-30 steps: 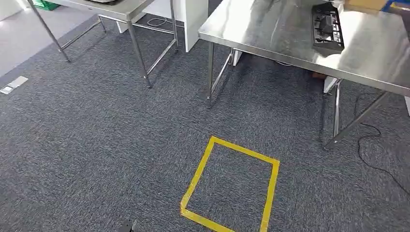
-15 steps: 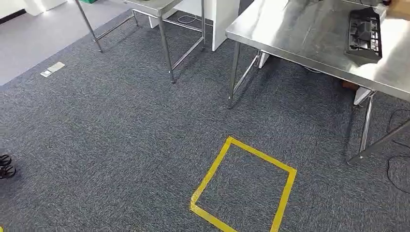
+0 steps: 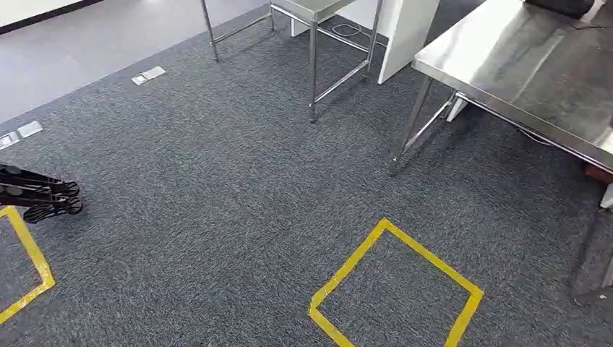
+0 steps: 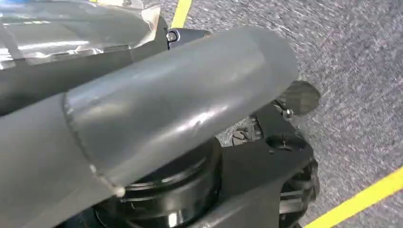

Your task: Take the parts from the cabinet and place them on the table.

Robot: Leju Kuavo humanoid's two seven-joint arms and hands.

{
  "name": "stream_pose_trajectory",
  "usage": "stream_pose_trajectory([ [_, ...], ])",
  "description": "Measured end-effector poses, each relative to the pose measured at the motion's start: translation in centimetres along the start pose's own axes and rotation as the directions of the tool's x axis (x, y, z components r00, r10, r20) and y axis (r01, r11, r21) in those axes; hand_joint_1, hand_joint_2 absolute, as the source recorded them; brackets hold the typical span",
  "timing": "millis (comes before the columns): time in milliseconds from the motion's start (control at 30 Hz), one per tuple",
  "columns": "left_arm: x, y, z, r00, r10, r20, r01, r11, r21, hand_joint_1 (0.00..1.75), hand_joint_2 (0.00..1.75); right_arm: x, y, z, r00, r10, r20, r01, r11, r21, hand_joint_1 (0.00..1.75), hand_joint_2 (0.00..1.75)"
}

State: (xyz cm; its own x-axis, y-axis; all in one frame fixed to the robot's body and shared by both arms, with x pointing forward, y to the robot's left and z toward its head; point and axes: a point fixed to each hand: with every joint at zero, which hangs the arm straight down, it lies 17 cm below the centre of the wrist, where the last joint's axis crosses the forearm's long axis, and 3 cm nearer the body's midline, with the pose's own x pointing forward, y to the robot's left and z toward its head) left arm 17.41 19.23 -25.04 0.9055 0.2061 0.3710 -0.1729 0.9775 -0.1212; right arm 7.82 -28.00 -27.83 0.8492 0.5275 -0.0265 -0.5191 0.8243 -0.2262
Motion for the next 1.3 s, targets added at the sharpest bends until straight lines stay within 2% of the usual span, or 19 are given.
stream_pose_trajectory([
  [1300, 1.2, -0.5, -0.1, 0.999, -0.037, 0.002, 0.037, 0.999, -0.020, 0.00, 0.00, 0.7, -0.5, 0.1, 1.000, 0.014, 0.000, -0.014, 1.000, -0.001, 0.00, 0.00],
])
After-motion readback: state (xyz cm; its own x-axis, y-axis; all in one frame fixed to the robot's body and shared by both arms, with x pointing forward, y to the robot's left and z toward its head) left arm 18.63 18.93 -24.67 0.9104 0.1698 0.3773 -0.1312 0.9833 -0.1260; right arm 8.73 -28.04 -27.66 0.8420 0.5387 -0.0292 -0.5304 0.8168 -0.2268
